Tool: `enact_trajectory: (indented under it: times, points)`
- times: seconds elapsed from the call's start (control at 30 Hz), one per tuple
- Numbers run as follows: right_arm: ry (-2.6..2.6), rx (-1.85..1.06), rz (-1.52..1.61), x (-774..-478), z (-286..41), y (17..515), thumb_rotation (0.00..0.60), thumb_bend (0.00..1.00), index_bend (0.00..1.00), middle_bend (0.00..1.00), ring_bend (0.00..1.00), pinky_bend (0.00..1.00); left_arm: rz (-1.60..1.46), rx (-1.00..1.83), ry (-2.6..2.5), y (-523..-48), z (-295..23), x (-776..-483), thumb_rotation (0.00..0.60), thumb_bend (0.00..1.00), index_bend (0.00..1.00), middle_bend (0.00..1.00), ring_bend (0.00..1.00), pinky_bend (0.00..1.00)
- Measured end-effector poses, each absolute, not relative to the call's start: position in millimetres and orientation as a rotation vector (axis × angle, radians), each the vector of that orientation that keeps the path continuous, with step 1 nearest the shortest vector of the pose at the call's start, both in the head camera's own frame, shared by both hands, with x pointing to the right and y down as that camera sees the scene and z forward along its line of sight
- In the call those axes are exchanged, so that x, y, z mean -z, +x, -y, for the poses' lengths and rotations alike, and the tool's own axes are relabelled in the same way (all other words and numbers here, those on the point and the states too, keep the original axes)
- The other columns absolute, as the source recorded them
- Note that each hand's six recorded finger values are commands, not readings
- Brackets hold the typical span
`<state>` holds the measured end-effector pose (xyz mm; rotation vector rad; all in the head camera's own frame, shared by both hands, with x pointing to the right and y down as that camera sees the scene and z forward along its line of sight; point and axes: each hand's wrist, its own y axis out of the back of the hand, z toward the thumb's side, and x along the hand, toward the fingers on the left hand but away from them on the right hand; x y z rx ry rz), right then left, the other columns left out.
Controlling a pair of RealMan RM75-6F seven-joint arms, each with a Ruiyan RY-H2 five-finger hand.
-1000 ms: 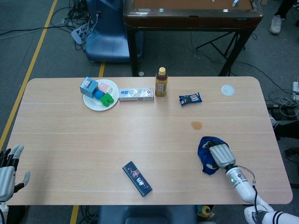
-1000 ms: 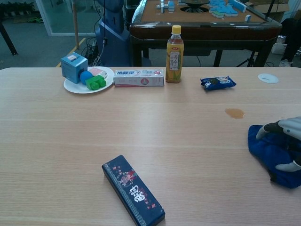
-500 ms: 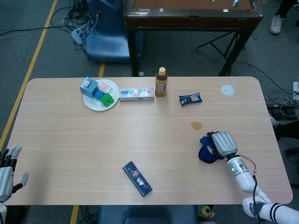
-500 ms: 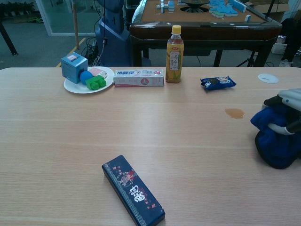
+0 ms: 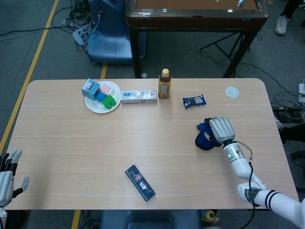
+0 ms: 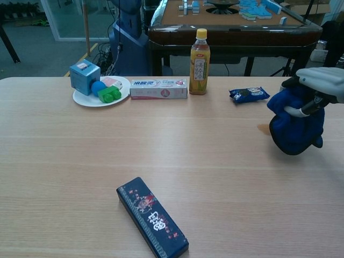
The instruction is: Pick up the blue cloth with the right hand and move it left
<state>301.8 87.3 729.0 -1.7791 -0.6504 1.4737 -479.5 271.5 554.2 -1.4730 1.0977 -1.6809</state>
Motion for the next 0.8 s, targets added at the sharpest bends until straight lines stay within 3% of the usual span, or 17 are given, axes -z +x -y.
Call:
enact_trajectory:
  times: [0.43,0.8]
  points:
    - [-1.726,-1.590,0.561,-778.8,-70.6,289.2,0.600,0.70,0.76,0.51,0.50,0.71,-1.091,1.686,-1.483,-478.5,-270.9,-556.6,0.600,0.36,0.06,0.00,0.01,0.00]
    - [-1.758,-1.623,0.494,-806.7,-75.9,265.5,0.600,0.70,0.76,0.51,0.50,0.71,-1.080,1.700,-1.488,-477.9,-271.7,-560.1,0.600,0.36,0.06,0.00,0.01,0.00]
